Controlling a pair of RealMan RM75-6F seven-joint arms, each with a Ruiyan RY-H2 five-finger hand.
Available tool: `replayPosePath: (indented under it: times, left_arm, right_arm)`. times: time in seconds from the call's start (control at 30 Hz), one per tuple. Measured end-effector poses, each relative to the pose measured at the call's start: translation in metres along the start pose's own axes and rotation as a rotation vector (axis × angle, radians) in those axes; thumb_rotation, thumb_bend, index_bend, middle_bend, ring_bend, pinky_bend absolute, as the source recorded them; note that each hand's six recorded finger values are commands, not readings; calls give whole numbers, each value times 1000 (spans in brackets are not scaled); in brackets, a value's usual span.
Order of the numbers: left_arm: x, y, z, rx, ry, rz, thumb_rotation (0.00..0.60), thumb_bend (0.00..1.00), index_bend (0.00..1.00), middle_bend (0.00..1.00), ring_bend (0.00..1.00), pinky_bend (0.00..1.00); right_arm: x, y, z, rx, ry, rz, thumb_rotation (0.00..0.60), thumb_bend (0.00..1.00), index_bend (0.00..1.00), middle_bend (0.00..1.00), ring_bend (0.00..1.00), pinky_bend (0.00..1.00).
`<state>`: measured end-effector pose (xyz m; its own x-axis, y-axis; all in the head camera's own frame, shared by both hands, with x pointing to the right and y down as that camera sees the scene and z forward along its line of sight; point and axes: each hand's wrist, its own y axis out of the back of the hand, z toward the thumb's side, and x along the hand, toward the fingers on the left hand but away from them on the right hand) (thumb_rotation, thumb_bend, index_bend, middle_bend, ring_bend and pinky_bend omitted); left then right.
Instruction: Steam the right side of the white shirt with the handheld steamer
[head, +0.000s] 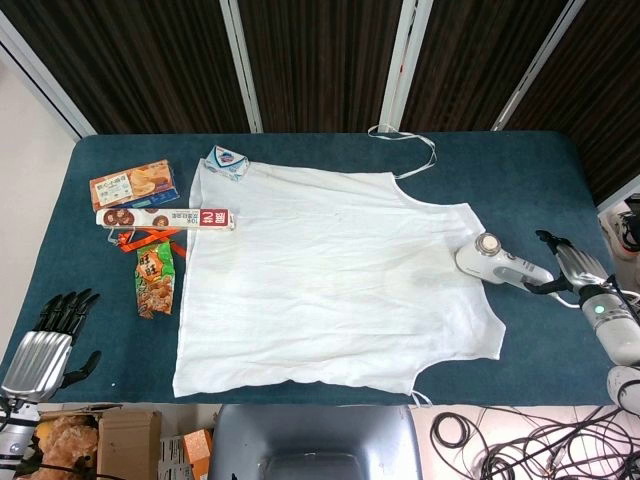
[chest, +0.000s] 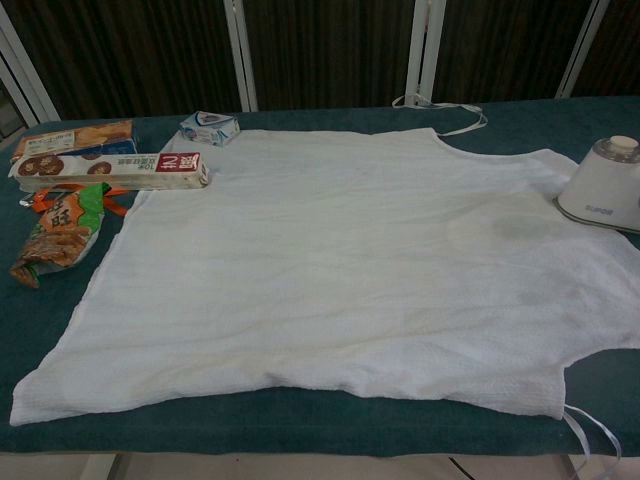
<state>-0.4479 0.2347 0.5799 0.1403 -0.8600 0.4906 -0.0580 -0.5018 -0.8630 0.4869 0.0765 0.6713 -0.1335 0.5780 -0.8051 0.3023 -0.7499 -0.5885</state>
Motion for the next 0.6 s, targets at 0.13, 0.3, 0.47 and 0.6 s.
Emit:
replayPosePath:
  times: [0.13,0.3,0.47,0.6]
  left_arm:
    - [-1,1,0,-1,2,5,600,337,0,38,0,49]
    - [-1,2,-1,-4,1,6,600,337,0,38,0,49]
    - [-1,1,0,0,2,2,600,335,0,38,0,49]
    - [-2,1,-1,1,6,1,600,335,0,37,0,49]
  right_arm:
    - [-1,-3,1,8,-4,8,600,158,53,81,13,172]
    - [3,-4,-6,25,-22,18,600,158,96,102,46,256]
    - [3,-10,-5,5,-26,44,600,199,254,242,196,426]
    - [-1,-14,0,-37,-16,55,600,227,279,268,227,441]
